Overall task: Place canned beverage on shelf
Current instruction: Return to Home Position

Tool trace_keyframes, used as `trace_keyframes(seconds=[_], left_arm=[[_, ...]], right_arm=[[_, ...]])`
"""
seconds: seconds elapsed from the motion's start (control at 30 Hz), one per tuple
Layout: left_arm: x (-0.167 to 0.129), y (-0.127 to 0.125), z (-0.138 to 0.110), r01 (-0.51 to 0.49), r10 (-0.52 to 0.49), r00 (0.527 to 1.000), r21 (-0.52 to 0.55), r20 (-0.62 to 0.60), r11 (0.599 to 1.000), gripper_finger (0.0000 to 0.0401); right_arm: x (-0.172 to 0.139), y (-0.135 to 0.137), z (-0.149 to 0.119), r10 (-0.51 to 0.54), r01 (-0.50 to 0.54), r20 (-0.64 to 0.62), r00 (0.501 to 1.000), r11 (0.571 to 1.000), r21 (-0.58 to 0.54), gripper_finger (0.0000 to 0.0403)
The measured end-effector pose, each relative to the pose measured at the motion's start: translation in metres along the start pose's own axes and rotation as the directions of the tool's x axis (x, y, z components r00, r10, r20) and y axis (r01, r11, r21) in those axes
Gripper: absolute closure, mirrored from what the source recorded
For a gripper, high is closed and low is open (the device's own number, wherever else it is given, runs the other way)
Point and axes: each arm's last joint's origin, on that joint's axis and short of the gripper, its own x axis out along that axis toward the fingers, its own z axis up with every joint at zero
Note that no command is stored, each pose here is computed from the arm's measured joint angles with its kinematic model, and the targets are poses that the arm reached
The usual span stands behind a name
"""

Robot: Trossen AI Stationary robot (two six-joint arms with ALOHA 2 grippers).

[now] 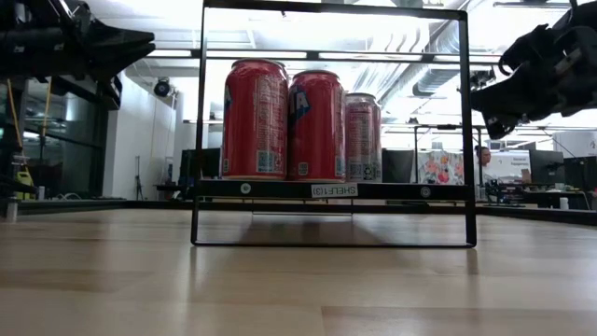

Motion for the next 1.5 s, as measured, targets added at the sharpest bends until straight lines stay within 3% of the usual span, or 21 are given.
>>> trace_keyframes(seconds=[0.13,0.27,0.4,0.6,0.83,1.43,1.5], left_arm=[[0.0,0.0,0.0,0.0,0.0,1.0,0.0,0.0,1.0,0.0398],[-0.001,0.001,-0.001,-0.004,0.004,1.0,0.002,-0.008,1.0,0.0398],[-0.002,0.006,-0.013,-0.052,0.057,0.989,0.038,-0.135,0.998,0.0398],[-0.003,0.005,-0.016,0.01,-0.004,0.983,0.032,-0.183,0.999,0.0398],[-0.003,0.004,-0.017,0.052,-0.046,0.977,0.024,-0.209,0.998,0.0398],[-0.003,0.004,-0.017,0.055,-0.049,0.977,0.024,-0.209,0.998,0.0398],[-0.003,0.003,-0.017,0.071,-0.051,0.976,0.086,-0.213,0.994,0.0398]], right_arm=[[-0.001,0.002,0.001,0.006,-0.006,0.02,1.0,1.0,-0.009,0.0403],[-0.009,0.011,0.012,0.071,-0.066,0.15,0.986,0.997,-0.038,0.0403],[-0.01,0.019,0.017,0.142,-0.133,0.213,0.967,0.99,-0.055,0.0403],[-0.009,0.028,0.012,0.236,-0.23,0.164,0.958,0.972,-0.055,0.0403],[-0.009,0.032,0.009,0.276,-0.271,0.132,0.952,0.961,-0.052,0.0403],[-0.008,0.032,0.008,0.278,-0.274,0.112,0.954,0.961,-0.049,0.0403],[-0.008,0.032,0.008,0.277,-0.274,0.111,0.954,0.961,-0.049,0.0403]])
